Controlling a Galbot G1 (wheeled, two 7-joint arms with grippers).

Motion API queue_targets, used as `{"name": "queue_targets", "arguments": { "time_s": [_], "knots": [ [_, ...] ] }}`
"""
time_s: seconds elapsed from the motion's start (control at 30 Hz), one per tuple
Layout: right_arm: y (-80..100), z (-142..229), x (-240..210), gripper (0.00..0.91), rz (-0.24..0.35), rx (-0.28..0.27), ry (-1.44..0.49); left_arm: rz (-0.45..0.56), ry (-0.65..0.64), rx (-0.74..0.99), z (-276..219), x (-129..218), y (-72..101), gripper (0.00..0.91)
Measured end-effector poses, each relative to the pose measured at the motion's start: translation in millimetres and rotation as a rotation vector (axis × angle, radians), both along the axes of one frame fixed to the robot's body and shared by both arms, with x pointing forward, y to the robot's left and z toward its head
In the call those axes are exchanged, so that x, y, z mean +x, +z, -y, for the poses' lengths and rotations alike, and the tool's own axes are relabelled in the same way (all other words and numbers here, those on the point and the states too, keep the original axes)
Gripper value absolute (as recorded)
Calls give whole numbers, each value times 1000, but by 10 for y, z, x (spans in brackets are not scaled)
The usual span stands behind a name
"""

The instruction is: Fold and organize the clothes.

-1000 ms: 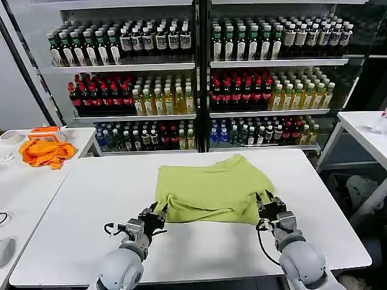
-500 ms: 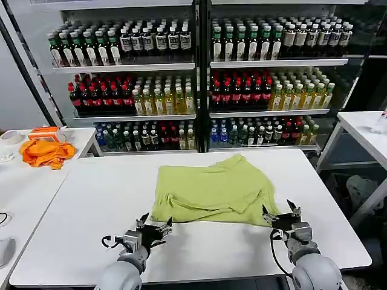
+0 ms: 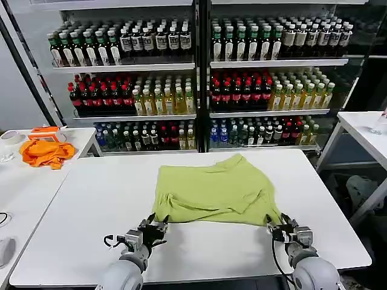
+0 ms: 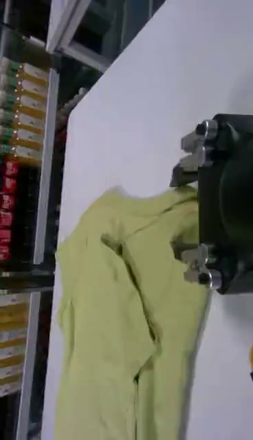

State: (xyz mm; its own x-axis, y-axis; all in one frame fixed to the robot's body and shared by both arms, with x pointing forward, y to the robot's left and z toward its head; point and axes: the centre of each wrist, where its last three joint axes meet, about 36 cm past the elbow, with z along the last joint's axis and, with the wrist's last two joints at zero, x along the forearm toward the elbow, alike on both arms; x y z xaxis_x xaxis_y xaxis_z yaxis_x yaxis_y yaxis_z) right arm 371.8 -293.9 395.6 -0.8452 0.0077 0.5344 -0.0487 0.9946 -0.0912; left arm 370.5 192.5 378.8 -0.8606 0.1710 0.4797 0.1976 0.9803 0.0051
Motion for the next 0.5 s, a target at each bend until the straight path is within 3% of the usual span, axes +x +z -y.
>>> {"name": "queue_targets", "arguments": {
  "time_s": [0.5],
  "knots": [
    [11, 53, -70, 0, -20, 2, 11, 1, 14, -5, -79, -45, 29, 20]
  ]
}}
